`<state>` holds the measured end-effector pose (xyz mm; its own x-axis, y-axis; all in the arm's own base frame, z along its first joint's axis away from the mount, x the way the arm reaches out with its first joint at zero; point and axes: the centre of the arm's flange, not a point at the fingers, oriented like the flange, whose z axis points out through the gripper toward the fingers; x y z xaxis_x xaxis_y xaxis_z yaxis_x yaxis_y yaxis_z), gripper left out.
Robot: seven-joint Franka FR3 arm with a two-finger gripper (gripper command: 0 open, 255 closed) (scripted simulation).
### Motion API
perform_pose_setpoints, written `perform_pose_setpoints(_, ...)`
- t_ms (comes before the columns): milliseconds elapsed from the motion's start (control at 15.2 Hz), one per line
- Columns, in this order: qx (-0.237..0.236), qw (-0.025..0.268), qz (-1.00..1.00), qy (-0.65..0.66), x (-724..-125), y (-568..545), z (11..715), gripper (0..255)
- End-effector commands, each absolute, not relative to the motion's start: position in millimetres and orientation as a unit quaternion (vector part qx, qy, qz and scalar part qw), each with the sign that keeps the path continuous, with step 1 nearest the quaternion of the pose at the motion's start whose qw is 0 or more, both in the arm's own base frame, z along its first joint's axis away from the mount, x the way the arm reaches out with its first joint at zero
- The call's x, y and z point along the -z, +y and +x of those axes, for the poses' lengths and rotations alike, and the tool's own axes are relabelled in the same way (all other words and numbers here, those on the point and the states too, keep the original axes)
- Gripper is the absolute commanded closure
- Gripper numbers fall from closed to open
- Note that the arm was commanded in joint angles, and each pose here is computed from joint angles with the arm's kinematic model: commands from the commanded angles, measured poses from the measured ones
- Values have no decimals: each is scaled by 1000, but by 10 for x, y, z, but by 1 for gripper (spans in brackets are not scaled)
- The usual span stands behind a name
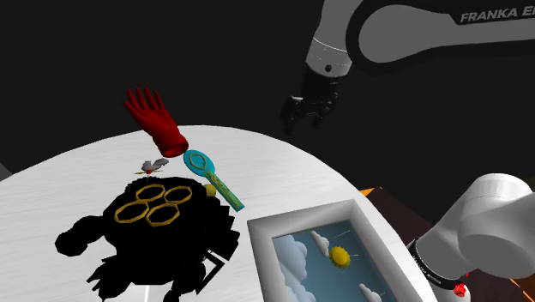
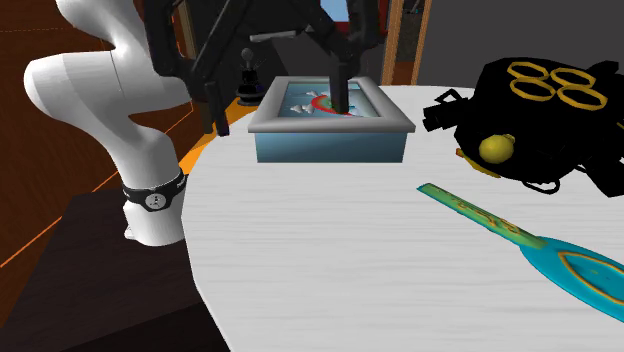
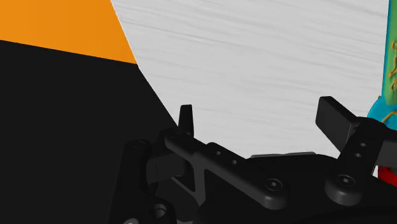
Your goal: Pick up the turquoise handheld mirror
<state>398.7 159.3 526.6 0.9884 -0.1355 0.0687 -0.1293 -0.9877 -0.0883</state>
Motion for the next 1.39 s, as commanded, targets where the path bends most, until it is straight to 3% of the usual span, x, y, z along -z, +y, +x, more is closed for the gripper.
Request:
perform_pose_setpoints(0, 38, 41, -996, 65, -5189, 1817, 4111, 0)
perform_pose_setpoints(1320, 38, 27, -998, 44, -4328, 3841, 4966, 0)
